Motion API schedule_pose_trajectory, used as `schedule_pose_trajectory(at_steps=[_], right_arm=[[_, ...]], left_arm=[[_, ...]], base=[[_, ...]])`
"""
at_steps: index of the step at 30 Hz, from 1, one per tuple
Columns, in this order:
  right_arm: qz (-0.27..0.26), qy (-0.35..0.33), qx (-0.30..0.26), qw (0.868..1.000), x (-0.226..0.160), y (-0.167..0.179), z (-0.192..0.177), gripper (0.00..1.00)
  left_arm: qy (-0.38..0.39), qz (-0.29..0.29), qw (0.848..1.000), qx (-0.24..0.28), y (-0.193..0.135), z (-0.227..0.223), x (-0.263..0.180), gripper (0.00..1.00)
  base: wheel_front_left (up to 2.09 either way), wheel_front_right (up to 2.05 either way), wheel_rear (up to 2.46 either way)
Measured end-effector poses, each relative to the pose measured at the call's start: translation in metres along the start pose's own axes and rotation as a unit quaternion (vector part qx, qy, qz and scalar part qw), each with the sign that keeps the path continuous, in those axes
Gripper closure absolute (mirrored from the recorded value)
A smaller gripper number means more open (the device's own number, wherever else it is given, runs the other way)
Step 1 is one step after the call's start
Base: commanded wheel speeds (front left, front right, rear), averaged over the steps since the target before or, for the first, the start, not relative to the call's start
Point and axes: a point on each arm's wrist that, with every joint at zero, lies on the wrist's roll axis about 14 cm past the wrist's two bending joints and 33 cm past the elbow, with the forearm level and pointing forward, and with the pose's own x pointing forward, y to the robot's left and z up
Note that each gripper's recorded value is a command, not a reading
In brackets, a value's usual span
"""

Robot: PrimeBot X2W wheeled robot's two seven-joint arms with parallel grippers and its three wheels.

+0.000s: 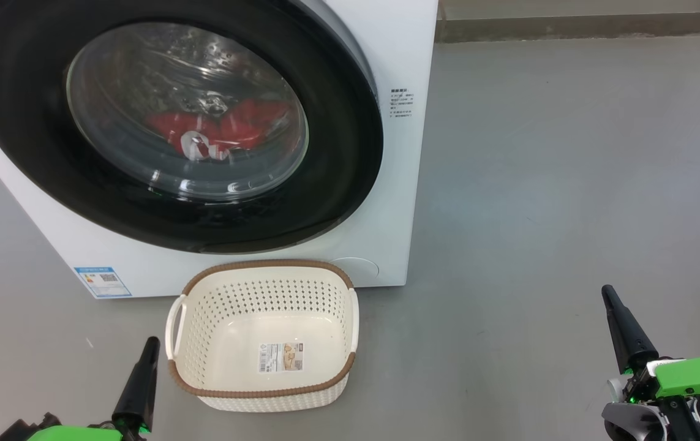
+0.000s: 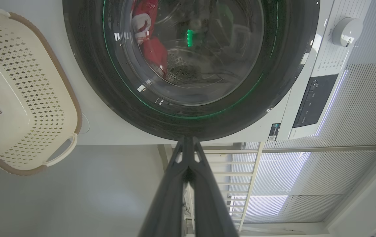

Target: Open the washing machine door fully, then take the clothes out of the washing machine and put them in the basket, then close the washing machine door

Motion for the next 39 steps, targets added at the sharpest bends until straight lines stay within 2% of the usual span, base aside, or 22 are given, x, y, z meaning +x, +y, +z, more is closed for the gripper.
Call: schedule_pose_trajectory(at_steps=[1,2,9,15,26,39], right_arm=[[0.000,0.000,0.000,1.000,0.000,0.000,0.000,1.00],[0.000,0.000,0.000,1.000,0.000,0.000,0.000,0.00],[-0.069,0.002,0.017,0.997,-0.021,-0.047,-0.009,0.00],[-0.069,-0.002,0.016,0.997,-0.022,-0.047,-0.009,0.00],[-0.070,0.003,-0.036,0.997,-0.020,-0.046,-0.011,0.00],[-0.072,0.009,-0.133,0.988,-0.019,-0.047,-0.010,0.00]], left_arm=[[0.000,0.000,1.000,0.000,0.000,0.000,0.000,1.00],[0.000,0.000,1.000,0.000,0.000,0.000,0.000,0.00],[0.002,0.061,0.998,-0.015,0.042,-0.009,-0.017,0.00],[-0.003,0.060,0.998,-0.011,0.041,-0.008,-0.019,0.00],[-0.001,0.056,0.997,0.056,0.037,-0.009,-0.018,0.00],[0.006,0.046,0.985,0.166,0.030,-0.013,-0.015,0.00]], base=[[0.00,0.00,0.00],[0.00,0.00,0.00],[0.00,0.00,0.00],[0.00,0.00,0.00],[0.00,0.00,0.00],[0.00,0.00,0.00]])
